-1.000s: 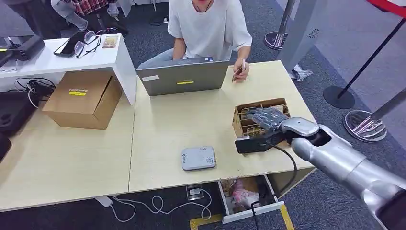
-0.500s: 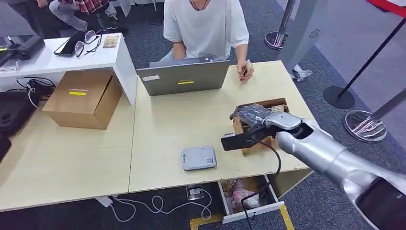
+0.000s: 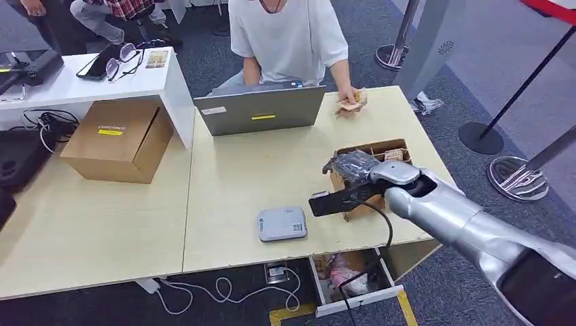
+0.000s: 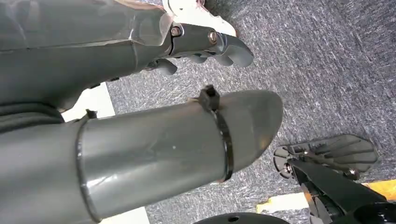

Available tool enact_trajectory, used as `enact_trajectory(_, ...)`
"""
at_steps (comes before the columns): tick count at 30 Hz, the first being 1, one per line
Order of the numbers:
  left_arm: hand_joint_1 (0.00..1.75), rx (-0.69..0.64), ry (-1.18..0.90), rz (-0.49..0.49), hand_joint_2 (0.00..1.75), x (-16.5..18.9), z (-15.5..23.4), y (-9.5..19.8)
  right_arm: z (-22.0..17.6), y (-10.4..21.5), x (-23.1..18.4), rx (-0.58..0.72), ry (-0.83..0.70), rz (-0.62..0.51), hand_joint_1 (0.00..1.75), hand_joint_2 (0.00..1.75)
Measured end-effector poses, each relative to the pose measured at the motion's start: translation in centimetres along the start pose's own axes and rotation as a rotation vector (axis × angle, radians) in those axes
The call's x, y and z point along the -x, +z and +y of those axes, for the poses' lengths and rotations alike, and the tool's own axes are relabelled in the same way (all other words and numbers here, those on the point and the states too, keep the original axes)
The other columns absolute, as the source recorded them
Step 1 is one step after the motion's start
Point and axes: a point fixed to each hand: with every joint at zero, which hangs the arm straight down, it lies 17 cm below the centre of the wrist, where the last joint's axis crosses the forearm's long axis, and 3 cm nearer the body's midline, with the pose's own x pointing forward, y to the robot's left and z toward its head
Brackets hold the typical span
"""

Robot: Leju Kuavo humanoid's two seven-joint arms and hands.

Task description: Pass the card to the sensor for recognition and then transmit it.

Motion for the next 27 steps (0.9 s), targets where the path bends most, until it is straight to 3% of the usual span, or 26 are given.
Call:
enact_trajectory(16,0.00,-0.004,-0.004,0.000,0.00,0.0,0.1,0.0,0.2,0.1,1.0,0.006,-0.008,0.024,0.61,1.75)
enact_trajectory(27,0.00,-0.061,-0.002,-0.010,0.00,-0.4,-0.2,0.0,1.7,3.5,7.0,0.038,-0.057,0.130,0.65,1.75)
